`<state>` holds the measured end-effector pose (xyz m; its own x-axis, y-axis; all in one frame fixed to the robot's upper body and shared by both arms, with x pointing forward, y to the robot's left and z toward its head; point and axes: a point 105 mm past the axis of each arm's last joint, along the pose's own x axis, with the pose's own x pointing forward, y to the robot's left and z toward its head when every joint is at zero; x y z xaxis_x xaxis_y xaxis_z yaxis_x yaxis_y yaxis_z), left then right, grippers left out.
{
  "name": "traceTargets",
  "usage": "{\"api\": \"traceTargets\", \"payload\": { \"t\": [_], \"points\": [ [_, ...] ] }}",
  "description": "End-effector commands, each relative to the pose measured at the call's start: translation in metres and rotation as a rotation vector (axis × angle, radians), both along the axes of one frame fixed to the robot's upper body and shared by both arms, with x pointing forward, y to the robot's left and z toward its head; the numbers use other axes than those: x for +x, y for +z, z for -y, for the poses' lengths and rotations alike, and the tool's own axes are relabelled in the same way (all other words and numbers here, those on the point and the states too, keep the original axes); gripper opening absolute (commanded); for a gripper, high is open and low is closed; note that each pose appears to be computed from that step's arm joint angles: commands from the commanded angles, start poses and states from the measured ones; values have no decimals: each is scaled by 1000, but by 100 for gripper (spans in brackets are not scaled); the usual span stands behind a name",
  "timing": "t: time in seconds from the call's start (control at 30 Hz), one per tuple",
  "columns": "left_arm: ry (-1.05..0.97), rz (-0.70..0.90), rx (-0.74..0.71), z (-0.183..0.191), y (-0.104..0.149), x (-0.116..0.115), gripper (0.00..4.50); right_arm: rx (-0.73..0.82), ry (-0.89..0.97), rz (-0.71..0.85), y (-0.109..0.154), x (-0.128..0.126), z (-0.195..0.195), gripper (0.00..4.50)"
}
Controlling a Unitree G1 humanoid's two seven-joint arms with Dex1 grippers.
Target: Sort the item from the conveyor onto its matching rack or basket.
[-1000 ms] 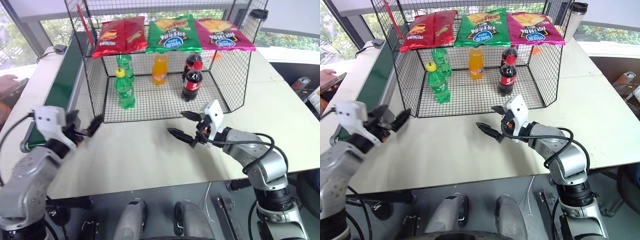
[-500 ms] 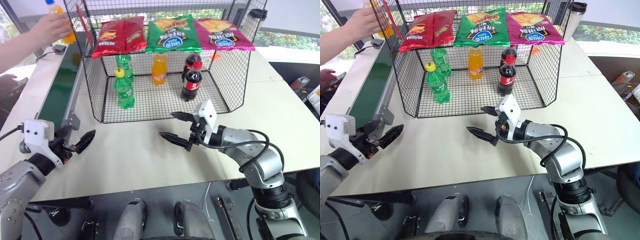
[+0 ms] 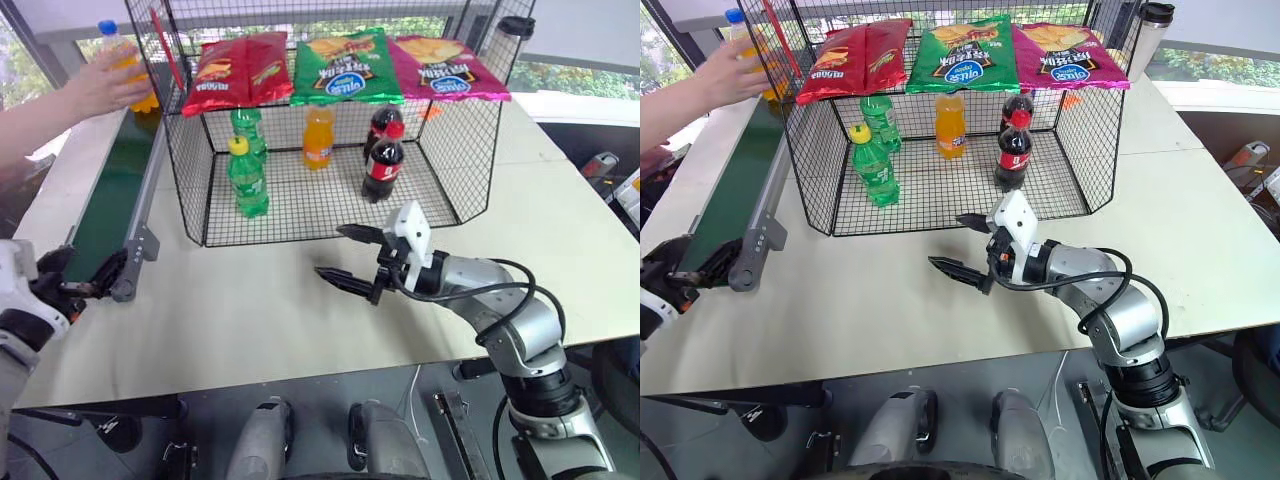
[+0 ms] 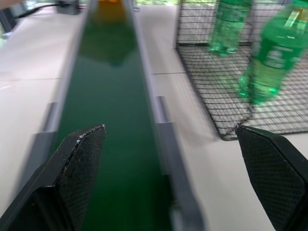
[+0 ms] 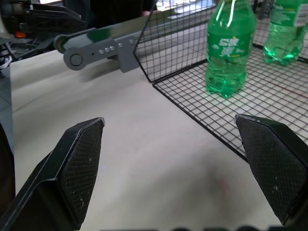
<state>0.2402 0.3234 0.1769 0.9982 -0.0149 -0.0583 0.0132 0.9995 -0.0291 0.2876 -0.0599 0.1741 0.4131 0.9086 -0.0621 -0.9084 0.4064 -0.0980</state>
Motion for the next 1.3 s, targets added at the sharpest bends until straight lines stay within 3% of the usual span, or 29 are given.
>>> {"api": "traceTargets", "payload": {
  "t": [0.03,0.83,1.3],
  "points": [
    [35,50,21,-7,11,-3,450,-1,62,62,11,-9,-6,448],
    [131,93,-36,-24,3,2,450,-25,126,53,8,-15,-9,448],
    [153,114,52,-26,1,9,450,-35,107,58,7,-13,-7,448]
  ]
}}
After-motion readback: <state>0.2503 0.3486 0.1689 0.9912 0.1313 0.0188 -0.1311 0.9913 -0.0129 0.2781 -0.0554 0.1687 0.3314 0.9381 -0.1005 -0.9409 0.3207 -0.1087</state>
